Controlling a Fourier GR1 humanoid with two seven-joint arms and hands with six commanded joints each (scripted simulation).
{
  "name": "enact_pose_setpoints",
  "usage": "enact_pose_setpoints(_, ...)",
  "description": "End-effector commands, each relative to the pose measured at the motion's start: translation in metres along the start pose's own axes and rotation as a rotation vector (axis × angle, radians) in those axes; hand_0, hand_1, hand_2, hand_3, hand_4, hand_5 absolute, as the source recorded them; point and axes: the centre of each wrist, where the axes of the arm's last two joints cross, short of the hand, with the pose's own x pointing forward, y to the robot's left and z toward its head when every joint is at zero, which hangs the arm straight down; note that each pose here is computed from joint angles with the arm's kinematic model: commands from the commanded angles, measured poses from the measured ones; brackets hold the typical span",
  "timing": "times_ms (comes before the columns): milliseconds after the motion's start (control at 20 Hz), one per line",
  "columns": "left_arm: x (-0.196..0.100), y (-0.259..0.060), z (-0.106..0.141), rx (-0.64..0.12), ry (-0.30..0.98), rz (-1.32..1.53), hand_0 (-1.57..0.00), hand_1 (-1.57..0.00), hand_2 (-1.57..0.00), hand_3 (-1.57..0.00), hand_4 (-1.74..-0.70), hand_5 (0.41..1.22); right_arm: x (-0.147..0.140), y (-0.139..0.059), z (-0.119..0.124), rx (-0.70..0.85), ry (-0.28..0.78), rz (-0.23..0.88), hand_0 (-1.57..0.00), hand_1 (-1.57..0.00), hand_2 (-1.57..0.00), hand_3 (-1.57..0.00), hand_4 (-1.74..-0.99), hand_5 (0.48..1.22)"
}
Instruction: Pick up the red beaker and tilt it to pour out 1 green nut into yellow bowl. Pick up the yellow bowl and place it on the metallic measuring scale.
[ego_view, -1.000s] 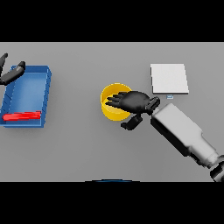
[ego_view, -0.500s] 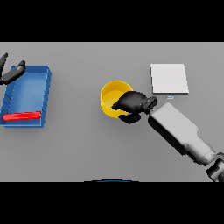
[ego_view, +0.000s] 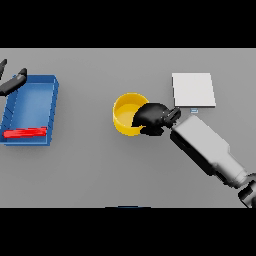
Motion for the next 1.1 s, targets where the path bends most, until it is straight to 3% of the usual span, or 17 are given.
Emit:
enact_pose_setpoints(0,-0.003,-0.004,-0.001,-0.006,0.003,0.001,0.0,0.0,0.0,0.0,-0.79,0.704,0.0,-0.003,0.001,-0.007,0.006,0.001,-1.49,-1.49,-1.36,-1.2,-1.714,1.203)
enact_pose_setpoints(300,0.002,-0.004,0.003,0.006,-0.005,-0.009,0.0,0.0,0.0,0.0,-0.77,0.705,-0.002,-0.027,0.025,-0.031,0.036,-0.002,-1.55,-1.55,-1.48,-1.16,-1.734,1.216)
enact_pose_setpoints(400,0.0,-0.001,0.003,-0.002,-0.007,0.007,0.0,0.0,0.0,0.0,-0.78,0.702,-0.003,-0.036,0.037,-0.045,0.061,0.008,-1.56,-1.56,-1.45,-1.2,-1.736,1.218)
enact_pose_setpoints(600,0.003,0.001,0.003,-0.006,-0.017,0.025,0.0,0.0,0.0,0.0,-0.8,0.702,-0.004,-0.032,0.061,-0.051,0.106,0.015,-1.57,-1.57,-1.49,-1.18,-1.739,1.219)
enact_pose_setpoints(1050,0.009,-0.001,0.005,-0.007,0.004,0.051,0.0,0.0,0.0,0.0,-0.84,0.737,-0.049,-0.052,0.096,-0.197,0.281,0.005,-1.56,-1.57,-1.53,-1.16,-1.741,1.221)
